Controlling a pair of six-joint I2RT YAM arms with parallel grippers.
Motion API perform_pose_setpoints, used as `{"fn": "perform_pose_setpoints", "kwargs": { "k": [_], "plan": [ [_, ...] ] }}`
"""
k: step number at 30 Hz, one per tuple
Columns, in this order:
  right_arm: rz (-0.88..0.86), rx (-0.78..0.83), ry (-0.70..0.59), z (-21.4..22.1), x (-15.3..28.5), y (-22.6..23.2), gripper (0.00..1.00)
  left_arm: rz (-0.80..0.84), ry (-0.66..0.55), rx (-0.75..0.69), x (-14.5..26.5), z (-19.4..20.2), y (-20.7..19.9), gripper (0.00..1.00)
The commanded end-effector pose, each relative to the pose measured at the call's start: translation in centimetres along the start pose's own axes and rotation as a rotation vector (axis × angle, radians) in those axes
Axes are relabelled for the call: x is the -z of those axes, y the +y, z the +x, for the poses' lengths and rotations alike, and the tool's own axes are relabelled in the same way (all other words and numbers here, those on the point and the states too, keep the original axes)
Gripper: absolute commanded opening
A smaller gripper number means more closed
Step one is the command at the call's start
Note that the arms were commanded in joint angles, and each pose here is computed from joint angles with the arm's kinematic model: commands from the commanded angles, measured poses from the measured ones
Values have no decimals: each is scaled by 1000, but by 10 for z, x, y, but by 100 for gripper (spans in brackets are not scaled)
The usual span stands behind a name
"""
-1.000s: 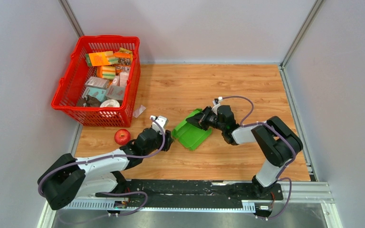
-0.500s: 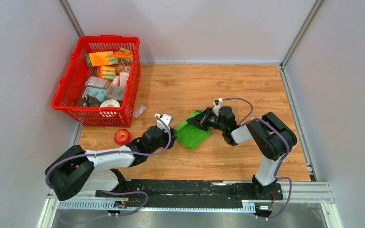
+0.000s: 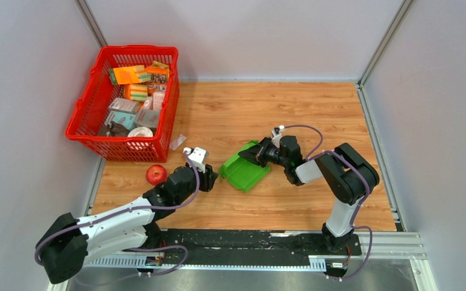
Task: Fold the paper box
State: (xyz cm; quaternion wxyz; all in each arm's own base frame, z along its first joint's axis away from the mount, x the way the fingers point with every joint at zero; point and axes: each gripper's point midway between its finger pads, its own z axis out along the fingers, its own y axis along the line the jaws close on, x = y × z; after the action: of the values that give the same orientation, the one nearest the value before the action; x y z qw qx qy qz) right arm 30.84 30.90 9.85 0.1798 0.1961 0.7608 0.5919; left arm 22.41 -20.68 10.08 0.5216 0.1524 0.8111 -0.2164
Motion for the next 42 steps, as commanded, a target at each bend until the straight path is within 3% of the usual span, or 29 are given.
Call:
{"fn": "perform_pose_setpoints", "kwargs": {
  "k": [1, 6, 9, 17, 24, 31, 42],
  "plan": [
    [3, 5, 8, 1, 0, -5, 0, -106, 55, -52, 9, 14, 24, 49],
    [5, 2, 10, 1, 0, -5, 0, -151, 115, -131, -3, 18, 30, 51],
    [3, 0, 12, 1, 0, -5, 0, -96, 149, -151, -20, 19, 15, 53],
    [-4, -29, 18, 3, -1, -7, 0, -7, 62, -96, -51, -15, -17, 53],
    [-18, -59, 29, 5, -1, -8, 0, 24, 99, -76, -63, -9, -28, 50],
    [-5, -76, 16, 5, 0, -13, 0, -68, 109, -84, -67, -6, -18, 48],
    [57, -106, -38, 5, 5, -27, 0, -321, 104, -83, -76, -7, -8, 29]
  ]
}}
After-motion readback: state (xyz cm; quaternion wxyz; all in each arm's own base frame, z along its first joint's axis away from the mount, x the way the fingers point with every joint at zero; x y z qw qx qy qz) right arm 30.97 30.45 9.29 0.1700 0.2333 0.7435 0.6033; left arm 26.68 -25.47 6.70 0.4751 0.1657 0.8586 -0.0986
